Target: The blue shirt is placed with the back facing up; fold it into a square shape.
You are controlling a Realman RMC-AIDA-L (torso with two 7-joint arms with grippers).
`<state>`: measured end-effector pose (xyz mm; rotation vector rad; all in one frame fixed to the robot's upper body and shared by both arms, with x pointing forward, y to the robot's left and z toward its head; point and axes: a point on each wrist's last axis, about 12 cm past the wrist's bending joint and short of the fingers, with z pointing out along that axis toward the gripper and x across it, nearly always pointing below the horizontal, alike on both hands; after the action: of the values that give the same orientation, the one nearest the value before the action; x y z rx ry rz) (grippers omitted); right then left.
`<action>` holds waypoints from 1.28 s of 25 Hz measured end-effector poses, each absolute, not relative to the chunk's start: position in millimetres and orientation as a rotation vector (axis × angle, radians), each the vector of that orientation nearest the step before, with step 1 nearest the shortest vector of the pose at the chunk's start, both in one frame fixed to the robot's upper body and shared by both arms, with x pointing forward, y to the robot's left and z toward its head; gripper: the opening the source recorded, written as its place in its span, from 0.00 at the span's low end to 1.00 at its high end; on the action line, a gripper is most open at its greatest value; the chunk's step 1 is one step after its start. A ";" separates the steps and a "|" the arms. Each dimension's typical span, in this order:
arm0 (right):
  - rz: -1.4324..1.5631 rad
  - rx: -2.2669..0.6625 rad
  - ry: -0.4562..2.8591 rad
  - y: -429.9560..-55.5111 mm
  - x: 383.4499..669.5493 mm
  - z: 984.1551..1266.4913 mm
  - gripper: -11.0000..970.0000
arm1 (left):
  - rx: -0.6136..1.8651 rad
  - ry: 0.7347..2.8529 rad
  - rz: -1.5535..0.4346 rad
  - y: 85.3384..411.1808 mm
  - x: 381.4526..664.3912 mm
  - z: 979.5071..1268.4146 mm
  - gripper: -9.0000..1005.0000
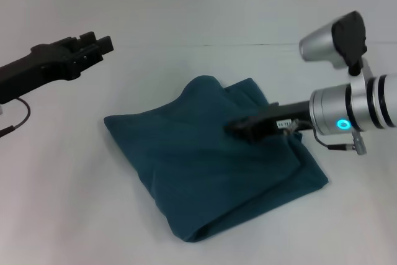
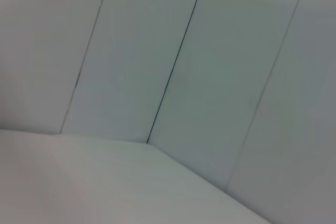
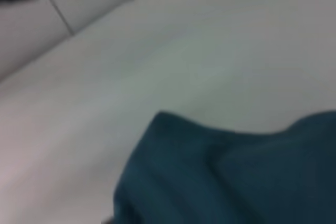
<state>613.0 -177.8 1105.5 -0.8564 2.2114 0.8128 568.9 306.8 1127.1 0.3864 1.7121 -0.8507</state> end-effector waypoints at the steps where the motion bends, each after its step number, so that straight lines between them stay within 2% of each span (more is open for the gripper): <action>1: 0.798 -0.878 2.215 -178.8 612.0 1103.2 0.08 | 0.379 1.708 -0.851 308.1 567.3 1126.3 0.47; 9: 0.684 -0.966 2.259 -178.3 606.9 1081.5 0.09 | 0.382 1.697 -0.865 312.2 553.5 1119.0 0.46; 15: 0.586 -0.918 2.255 -184.7 612.0 1074.9 0.10 | 0.425 1.676 -0.927 312.9 539.4 1118.5 0.46; 27: 0.527 -0.896 2.172 -182.8 624.6 1086.6 0.11 | 0.428 1.672 -0.954 315.4 532.7 1117.6 0.46; 32: 0.640 -0.960 2.151 -174.9 616.3 1092.1 0.12 | 0.446 1.680 -0.946 315.9 532.9 1118.2 0.46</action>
<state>616.3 -174.9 1092.1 -0.9596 2.1507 0.6405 532.9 315.9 1118.2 0.4462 1.6798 -0.9457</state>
